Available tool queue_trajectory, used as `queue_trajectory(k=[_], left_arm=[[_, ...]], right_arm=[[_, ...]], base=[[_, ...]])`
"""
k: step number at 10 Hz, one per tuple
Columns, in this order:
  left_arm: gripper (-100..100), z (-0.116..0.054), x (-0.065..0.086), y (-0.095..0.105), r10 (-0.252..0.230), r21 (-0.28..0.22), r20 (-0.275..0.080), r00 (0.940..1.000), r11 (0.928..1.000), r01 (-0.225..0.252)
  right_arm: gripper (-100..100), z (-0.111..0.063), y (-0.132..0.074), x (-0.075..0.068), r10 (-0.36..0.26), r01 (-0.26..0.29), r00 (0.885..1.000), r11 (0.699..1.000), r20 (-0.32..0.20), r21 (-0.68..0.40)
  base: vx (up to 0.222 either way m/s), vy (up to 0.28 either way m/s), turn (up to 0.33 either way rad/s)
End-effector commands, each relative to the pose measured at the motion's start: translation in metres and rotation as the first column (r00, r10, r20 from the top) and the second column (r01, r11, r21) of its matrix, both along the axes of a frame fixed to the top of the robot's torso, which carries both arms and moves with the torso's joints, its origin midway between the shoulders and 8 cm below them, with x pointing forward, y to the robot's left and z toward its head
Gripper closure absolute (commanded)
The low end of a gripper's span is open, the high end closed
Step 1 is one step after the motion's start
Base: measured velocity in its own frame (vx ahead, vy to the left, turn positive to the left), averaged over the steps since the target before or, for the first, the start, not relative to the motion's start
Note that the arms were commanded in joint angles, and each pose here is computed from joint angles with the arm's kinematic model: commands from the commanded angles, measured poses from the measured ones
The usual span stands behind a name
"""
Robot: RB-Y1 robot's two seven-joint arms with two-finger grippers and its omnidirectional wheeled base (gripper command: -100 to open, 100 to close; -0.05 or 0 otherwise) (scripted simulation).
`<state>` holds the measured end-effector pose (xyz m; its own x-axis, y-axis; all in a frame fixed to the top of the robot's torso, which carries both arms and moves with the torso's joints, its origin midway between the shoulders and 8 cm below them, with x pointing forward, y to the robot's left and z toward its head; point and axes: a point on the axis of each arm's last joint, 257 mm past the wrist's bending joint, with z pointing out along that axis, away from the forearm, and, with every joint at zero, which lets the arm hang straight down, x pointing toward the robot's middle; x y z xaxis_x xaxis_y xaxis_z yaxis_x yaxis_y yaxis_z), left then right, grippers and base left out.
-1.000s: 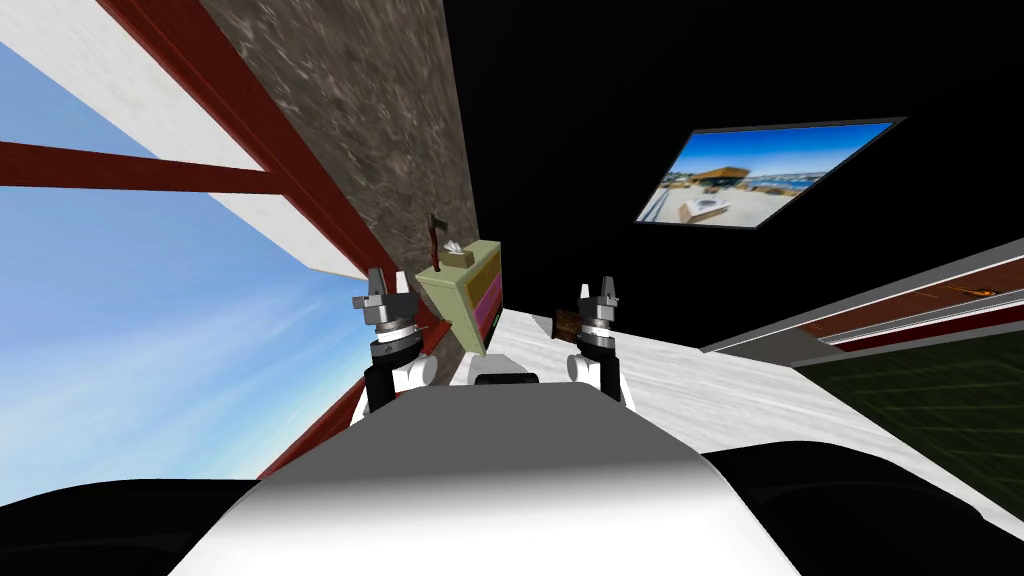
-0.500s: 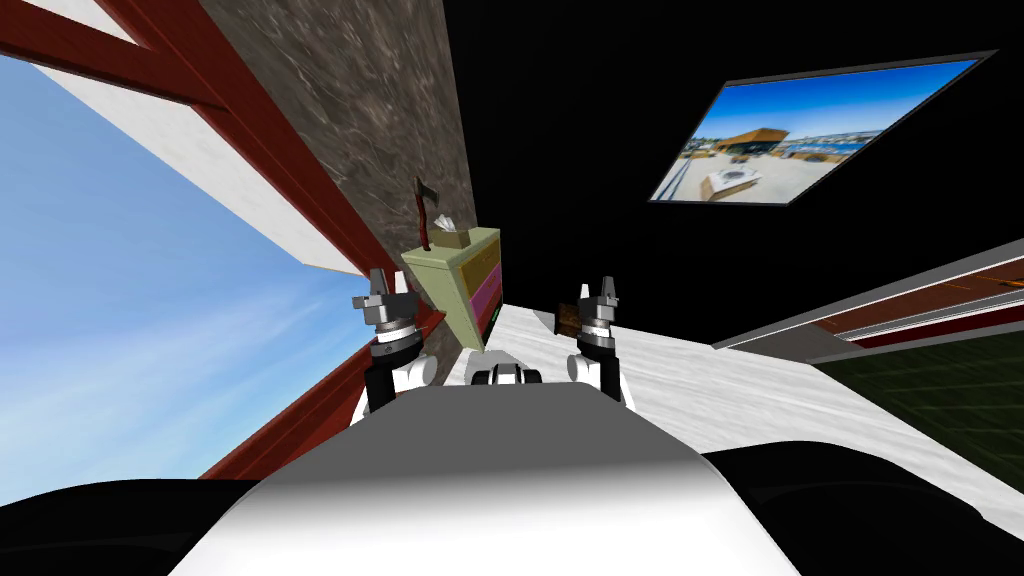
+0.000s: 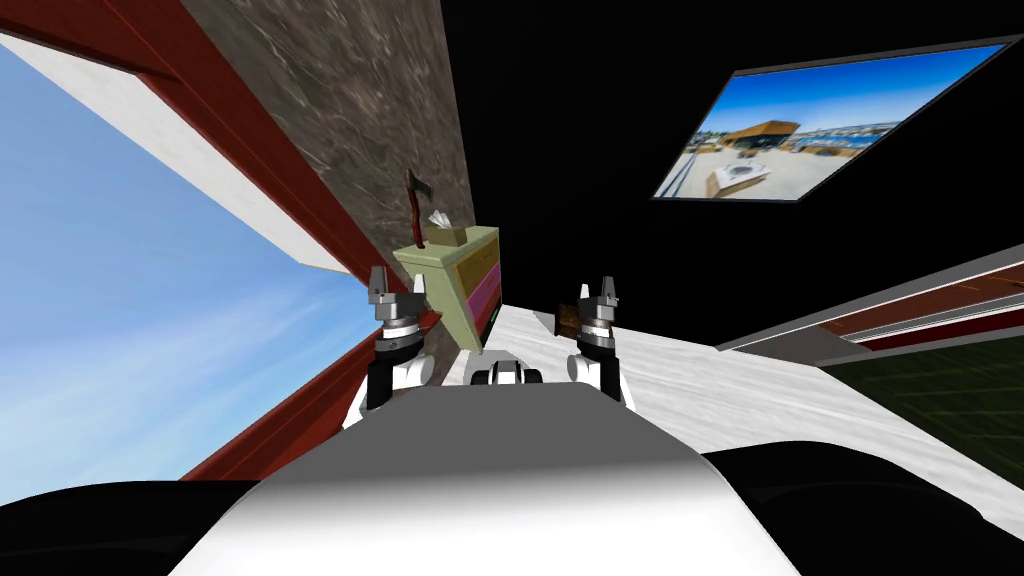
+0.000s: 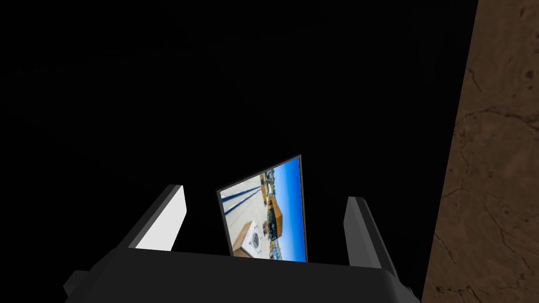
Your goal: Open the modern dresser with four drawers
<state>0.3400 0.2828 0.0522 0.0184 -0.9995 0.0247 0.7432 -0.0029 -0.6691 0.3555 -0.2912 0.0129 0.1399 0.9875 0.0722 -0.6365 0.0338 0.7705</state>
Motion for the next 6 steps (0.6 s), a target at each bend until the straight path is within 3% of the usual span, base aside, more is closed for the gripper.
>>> queue_trajectory(k=[1, 3, 5, 6], left_arm=[[-100, -0.018, 0.018, 0.001, 0.007, 0.042, -0.076, 0.9971, 0.9991, -0.004], [-100, -0.033, 0.032, 0.005, 0.022, 0.057, -0.132, 0.991, 0.9982, -0.015], [-100, -0.043, 0.041, 0.007, 0.034, 0.063, -0.167, 0.9854, 0.9978, -0.024], [-100, -0.053, 0.049, 0.01, 0.045, 0.066, -0.198, 0.9791, 0.9973, -0.032]], right_arm=[[0, 0.0, 0.0, 0.0, 0.0, 0.0, 1.0, 1.0, 0.0, 0.0], [0, 0.0, 0.0, 0.0, 0.0, 0.0, 1.0, 1.0, 0.0, 0.0], [0, 0.0, 0.0, 0.0, 0.0, 0.0, 1.0, 1.0, 0.0, 0.0], [0, 0.0, 0.0, 0.0, 0.0, 0.0, 1.0, 1.0, 0.0, 0.0]], base=[[0.148, -0.058, 0.006], [0.118, -0.073, 0.0], [0.122, -0.05, 0.002], [0.107, -0.046, -0.001]])
